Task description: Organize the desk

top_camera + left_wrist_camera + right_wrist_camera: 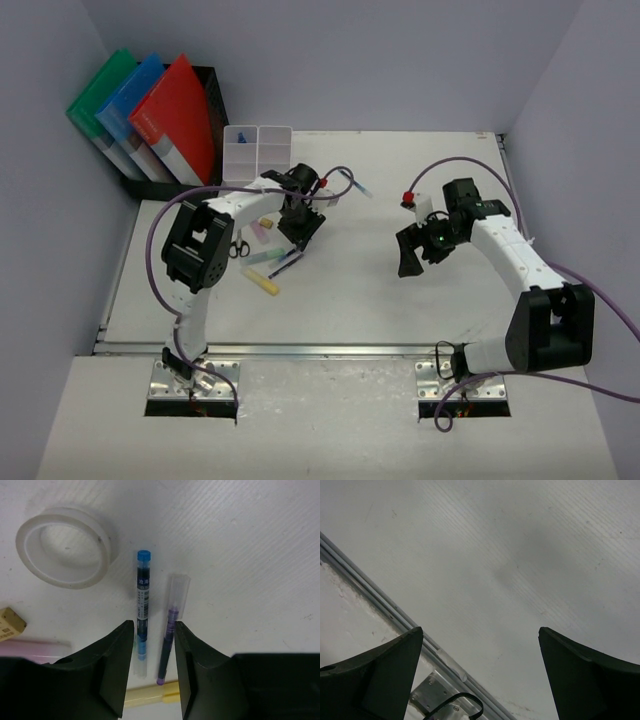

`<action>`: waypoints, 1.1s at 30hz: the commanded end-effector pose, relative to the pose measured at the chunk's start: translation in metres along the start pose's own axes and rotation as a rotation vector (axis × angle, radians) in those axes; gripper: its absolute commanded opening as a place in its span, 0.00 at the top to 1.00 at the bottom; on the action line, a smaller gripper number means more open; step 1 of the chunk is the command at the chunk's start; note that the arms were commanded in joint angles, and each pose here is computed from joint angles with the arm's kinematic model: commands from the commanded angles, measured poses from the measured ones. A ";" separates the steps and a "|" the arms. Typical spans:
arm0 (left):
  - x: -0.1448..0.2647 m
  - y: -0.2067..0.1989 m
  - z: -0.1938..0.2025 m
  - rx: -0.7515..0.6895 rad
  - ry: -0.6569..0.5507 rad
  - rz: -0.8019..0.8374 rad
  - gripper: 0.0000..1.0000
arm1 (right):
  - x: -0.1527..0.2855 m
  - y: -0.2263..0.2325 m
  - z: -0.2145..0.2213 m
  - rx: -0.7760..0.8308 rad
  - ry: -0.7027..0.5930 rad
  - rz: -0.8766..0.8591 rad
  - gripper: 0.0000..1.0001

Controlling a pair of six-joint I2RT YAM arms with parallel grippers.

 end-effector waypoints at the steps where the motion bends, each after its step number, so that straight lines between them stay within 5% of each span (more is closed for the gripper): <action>1: -0.001 0.009 -0.019 0.009 -0.063 -0.036 0.64 | 0.018 -0.002 -0.033 0.097 -0.114 0.027 0.03; 12: -0.033 0.009 -0.009 0.049 -0.025 -0.016 0.70 | 0.043 -0.002 -0.076 0.324 -0.329 0.085 0.02; 19: -0.039 0.007 -0.011 0.103 -0.030 -0.003 0.87 | 0.056 0.013 -0.104 0.579 -0.507 0.180 0.09; 25: 0.027 -0.023 -0.044 0.144 -0.204 0.160 1.00 | 0.037 0.057 -0.139 0.923 -0.577 0.233 0.28; 33: 0.107 -0.039 -0.061 0.436 -0.308 0.372 1.00 | 0.005 0.105 -0.179 1.306 -0.671 0.230 0.27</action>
Point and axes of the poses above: each gripper's point midway between its finger pads, its own x axis back along the fingers, its own y axis along the line the jaws close on, z = x × y, the point moved 5 cm from there along x, back along the fingers, and after that the axes turned 1 degree about x, right-handed, at the moved point
